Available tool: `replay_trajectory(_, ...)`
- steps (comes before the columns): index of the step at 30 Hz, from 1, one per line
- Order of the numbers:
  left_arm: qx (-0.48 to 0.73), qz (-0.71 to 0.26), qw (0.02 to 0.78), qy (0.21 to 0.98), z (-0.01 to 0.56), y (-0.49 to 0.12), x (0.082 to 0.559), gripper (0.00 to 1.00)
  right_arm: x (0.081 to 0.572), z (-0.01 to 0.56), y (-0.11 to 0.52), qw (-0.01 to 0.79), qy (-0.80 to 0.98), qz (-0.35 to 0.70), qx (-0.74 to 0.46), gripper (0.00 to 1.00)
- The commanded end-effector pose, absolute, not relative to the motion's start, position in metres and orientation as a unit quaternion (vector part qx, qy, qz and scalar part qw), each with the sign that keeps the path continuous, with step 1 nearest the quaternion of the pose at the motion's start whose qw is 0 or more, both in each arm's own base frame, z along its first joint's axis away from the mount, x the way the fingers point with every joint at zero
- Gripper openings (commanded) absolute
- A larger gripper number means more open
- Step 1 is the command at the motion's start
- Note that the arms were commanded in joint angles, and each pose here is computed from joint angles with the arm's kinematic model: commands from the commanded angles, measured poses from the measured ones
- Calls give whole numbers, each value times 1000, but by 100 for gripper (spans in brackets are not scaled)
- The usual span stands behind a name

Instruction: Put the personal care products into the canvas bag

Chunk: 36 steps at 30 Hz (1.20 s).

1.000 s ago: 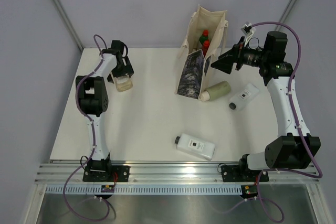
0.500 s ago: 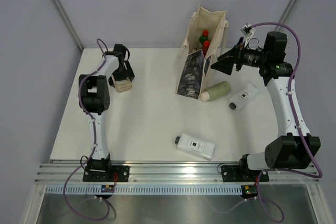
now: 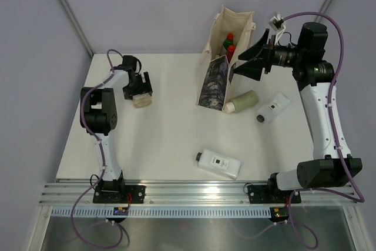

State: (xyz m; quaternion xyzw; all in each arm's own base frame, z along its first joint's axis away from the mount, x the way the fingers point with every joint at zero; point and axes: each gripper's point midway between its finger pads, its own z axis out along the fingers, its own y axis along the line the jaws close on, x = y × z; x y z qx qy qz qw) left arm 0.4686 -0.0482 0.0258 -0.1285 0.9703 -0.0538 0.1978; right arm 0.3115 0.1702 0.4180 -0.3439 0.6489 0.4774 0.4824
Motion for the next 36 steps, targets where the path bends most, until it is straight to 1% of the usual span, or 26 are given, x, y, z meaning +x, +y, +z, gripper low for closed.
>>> replay_trajectory(1,-45,-190,289,937,86,-94,468,0,299,421,203,437,654,504,-356,99)
replay_trajectory(2,-31,-219,306,926,106,-103,461,0,297,417,212,416,665,515,-346,100)
replay_trajectory(3,-26,-234,312,920,111,-108,456,0,286,412,231,388,671,526,-351,100)
replay_trajectory(5,-28,-268,314,910,108,-117,441,0,293,398,251,371,696,517,-333,100)
replay_trajectory(6,-11,-304,334,892,126,-128,437,0,292,388,269,362,712,504,-330,100)
replay_trajectory(7,-24,-320,316,893,116,-132,423,0,300,376,281,349,725,498,-322,99)
replay_trajectory(10,-28,-373,324,869,125,-146,401,0,319,345,313,321,775,469,-275,99)
replay_trajectory(11,-30,-383,325,864,127,-148,396,0,324,340,320,309,793,467,-241,99)
replay_trajectory(12,-28,-402,331,853,134,-153,393,0,341,331,321,325,817,432,-199,99)
replay_trajectory(13,-22,-413,344,843,145,-155,388,0,345,316,332,317,834,416,-178,100)
replay_trajectory(14,-27,-421,333,843,136,-157,376,0,350,310,336,311,845,408,-149,100)
replay_trajectory(15,-30,-430,339,836,140,-158,374,0,355,300,344,307,846,409,-150,100)
replay_trajectory(16,-32,-433,337,835,139,-159,369,0,352,297,353,304,839,420,-166,99)
replay_trajectory(17,-32,-440,327,836,136,-160,361,0,346,294,363,315,820,422,-223,99)
replay_trajectory(19,-37,-451,314,835,134,-163,353,0,311,297,380,295,733,486,-373,99)
replay_trajectory(20,-35,-457,310,833,135,-164,348,0,303,292,377,332,648,470,-499,99)
replay_trajectory(21,-39,-459,301,835,130,-165,341,0,272,288,368,288,609,496,-548,99)
replay_trajectory(22,-41,-463,295,835,129,-165,336,0,269,275,364,286,588,485,-581,100)
replay_trajectory(23,-41,-463,292,836,128,-165,333,0,273,265,363,310,548,460,-626,100)
replay_trajectory(25,-42,-465,279,839,123,-166,323,0,269,231,348,292,529,422,-676,99)
replay_trajectory(26,-42,-466,274,841,121,-166,320,0,268,216,341,304,469,392,-730,100)
replay_trajectory(27,-45,-464,265,844,116,-165,316,0,268,191,331,292,458,365,-756,100)
replay_trajectory(29,-45,-456,257,851,109,-164,312,0,276,166,327,299,433,324,-786,100)
replay_trajectory(34,-47,-424,254,868,97,-156,309,0,286,148,337,297,457,310,-779,99)
replay_trajectory(36,-50,-401,252,879,92,-150,308,3,285,146,340,299,448,309,-784,99)
